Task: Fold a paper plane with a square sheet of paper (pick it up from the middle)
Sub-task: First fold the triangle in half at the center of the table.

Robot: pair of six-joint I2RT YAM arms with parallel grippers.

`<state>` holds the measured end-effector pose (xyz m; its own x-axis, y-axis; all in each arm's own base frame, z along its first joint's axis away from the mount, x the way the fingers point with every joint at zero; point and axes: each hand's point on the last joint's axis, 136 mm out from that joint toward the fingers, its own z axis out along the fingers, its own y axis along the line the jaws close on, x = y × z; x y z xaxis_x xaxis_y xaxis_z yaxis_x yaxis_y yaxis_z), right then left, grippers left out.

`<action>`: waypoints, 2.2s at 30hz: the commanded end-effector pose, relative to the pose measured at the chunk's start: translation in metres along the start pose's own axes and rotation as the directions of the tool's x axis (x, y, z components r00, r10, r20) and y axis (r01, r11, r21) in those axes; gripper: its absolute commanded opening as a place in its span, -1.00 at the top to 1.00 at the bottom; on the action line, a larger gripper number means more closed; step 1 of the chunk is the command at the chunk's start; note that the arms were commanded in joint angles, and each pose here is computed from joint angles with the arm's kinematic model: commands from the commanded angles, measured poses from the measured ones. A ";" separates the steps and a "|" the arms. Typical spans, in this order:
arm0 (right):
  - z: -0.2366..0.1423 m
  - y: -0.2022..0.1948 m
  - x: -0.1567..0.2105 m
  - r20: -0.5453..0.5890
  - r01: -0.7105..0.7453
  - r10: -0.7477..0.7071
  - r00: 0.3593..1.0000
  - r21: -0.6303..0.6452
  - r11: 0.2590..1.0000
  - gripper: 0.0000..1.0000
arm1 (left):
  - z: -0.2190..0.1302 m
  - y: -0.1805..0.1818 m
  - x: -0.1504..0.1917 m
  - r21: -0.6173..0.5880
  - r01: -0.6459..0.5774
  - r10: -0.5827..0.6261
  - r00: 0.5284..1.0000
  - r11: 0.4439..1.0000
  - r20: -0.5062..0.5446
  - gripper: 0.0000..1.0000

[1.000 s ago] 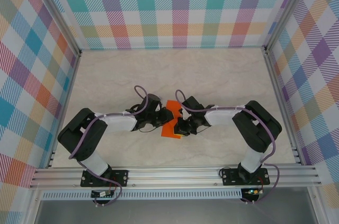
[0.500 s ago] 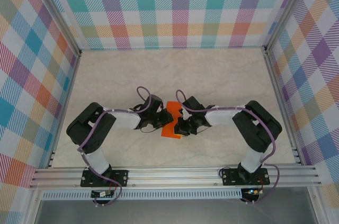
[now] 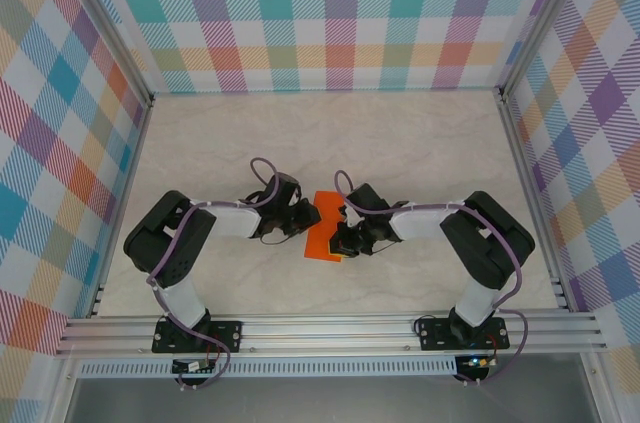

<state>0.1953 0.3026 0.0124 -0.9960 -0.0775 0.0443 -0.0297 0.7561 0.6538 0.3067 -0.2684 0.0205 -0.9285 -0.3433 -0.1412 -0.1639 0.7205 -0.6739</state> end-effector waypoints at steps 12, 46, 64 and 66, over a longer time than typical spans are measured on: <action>0.003 -0.041 0.033 -0.101 -0.093 0.107 0.989 0.130 0.987 0.92 | -0.025 -0.016 -0.037 0.006 -0.028 0.028 0.997 1.000 0.067 0.66; -0.003 0.027 -0.025 -0.027 -0.038 0.039 0.999 0.030 0.999 0.84 | 0.017 0.020 0.030 -0.088 -0.066 0.052 0.987 0.994 -0.153 0.75; -0.004 -0.009 0.011 -0.074 -0.098 0.102 0.992 0.057 0.994 0.78 | 0.019 0.029 0.030 -0.124 -0.066 0.047 0.987 0.990 -0.155 0.77; -0.005 -0.012 0.017 -0.081 -0.103 0.107 0.991 0.051 0.993 0.76 | 0.019 0.029 0.030 -0.127 -0.066 0.047 0.987 0.990 -0.154 0.77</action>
<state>0.1972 0.3027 0.0148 -0.9921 -0.0575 0.1119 0.0261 0.7757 0.6306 0.2936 -0.2897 0.0178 -0.9733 -0.2063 -0.1008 -0.0853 0.7324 -0.6756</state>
